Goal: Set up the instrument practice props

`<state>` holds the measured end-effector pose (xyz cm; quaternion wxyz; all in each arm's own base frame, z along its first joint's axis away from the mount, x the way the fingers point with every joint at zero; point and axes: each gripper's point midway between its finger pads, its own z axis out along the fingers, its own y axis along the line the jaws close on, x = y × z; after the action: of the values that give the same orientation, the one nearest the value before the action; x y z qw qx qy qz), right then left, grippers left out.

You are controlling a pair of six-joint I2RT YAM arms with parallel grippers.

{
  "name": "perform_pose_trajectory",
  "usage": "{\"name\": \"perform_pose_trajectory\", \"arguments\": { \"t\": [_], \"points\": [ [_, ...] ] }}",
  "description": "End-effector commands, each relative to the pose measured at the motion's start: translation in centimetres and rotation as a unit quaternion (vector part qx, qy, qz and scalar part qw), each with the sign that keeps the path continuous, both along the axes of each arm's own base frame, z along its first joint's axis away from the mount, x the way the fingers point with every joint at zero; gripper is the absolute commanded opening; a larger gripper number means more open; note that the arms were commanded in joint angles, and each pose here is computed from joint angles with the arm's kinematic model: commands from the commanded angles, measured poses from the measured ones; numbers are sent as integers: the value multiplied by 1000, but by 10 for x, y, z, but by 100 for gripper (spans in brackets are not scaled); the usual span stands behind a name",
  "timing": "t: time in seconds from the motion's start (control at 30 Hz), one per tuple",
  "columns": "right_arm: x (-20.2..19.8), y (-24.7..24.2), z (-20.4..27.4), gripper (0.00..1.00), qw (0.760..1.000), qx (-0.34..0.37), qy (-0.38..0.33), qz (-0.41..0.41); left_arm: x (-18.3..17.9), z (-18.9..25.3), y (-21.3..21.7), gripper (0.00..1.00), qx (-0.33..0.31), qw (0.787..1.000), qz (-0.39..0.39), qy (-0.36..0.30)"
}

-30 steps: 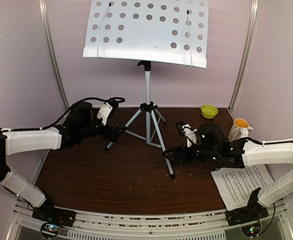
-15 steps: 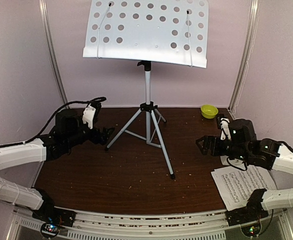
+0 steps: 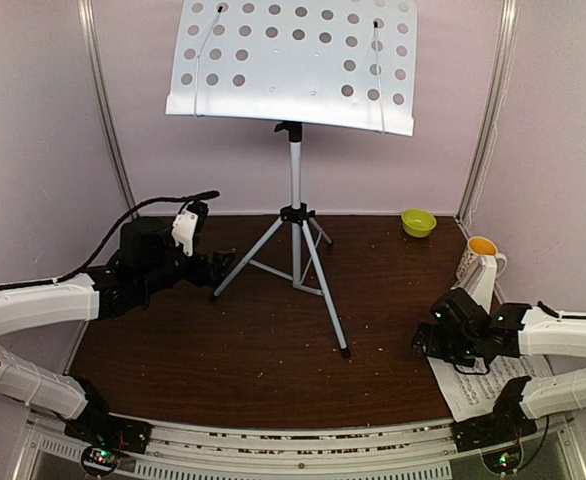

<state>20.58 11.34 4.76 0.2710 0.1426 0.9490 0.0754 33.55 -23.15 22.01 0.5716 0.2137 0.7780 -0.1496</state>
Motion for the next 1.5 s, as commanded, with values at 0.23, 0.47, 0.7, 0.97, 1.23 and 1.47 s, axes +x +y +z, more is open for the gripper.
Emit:
{"name": "perform_pose_trajectory", "arguments": {
  "t": [0.23, 0.47, 0.7, 0.97, 1.23, 1.47],
  "points": [
    [24, 50, -17, 100, 991, 134, -8, -14, -8, 21, -4, 98, -6, 1000, 13, -23],
    [51, 84, 2, 100, 978, 204, -44, -4, -34, 14, -43, 98, 20, 998, -44, -34],
    [84, 125, 44, 100, 967, 239, -82, 44, -84, -16, -118, 98, 73, 982, -169, -50],
    [64, 106, 72, 100, 966, 228, -102, 65, -161, -65, -210, 92, 176, 920, -333, -105],
    [40, 30, 29, 100, 990, 135, -42, -4, -199, -102, -277, 75, 252, 862, -411, -156],
    [32, 1, -8, 100, 993, 113, 6, -35, -224, -131, -307, 67, 311, 811, -460, -182]
  ]
}}
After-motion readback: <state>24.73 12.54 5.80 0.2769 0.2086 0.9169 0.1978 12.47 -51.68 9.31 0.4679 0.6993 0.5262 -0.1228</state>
